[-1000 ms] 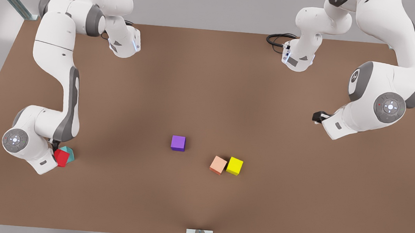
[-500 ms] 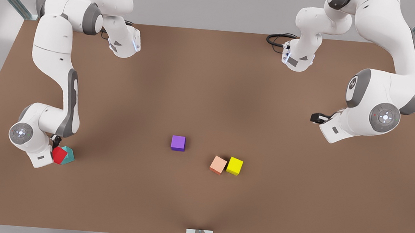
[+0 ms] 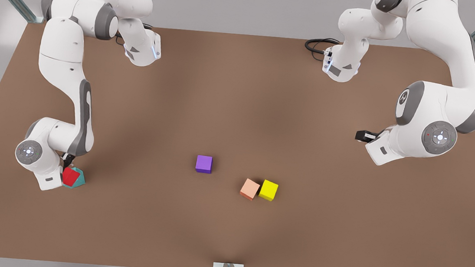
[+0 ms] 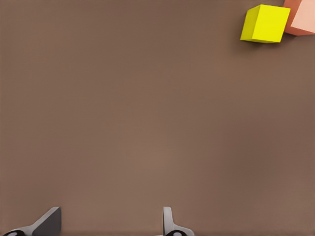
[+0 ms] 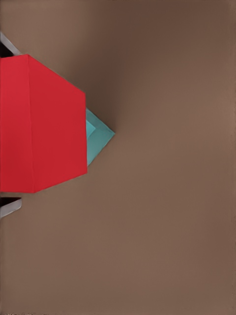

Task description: Pick up red wooden cube and pass to hand red wooden cube and place in blue wooden cube

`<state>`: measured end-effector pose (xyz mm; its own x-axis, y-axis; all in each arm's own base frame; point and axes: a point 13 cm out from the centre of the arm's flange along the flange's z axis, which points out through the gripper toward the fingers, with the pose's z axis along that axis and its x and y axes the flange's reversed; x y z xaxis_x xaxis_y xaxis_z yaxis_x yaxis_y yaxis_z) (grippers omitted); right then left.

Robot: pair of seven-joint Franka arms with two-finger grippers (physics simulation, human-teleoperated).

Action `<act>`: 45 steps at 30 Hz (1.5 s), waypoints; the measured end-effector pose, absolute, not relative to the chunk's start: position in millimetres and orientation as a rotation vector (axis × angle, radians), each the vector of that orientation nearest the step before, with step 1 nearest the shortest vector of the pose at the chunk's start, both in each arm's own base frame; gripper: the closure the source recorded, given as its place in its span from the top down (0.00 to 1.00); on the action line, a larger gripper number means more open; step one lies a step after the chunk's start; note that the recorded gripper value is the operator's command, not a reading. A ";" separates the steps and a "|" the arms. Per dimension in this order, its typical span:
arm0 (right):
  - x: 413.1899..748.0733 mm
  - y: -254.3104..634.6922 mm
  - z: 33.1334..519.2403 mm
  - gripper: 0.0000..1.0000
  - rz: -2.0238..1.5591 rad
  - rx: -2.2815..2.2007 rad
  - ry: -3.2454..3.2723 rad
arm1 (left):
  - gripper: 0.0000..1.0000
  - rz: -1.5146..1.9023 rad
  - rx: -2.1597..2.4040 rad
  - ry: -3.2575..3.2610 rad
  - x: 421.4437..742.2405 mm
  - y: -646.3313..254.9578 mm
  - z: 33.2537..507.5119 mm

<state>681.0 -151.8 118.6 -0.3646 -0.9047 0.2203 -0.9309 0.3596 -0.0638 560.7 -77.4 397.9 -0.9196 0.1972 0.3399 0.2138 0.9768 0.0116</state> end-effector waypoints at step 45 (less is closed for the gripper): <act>555.8 14.4 462.3 1.00 0.079 0.254 -2.977 | 1.00 -0.037 -0.213 -2.801 564.9 -48.3 414.6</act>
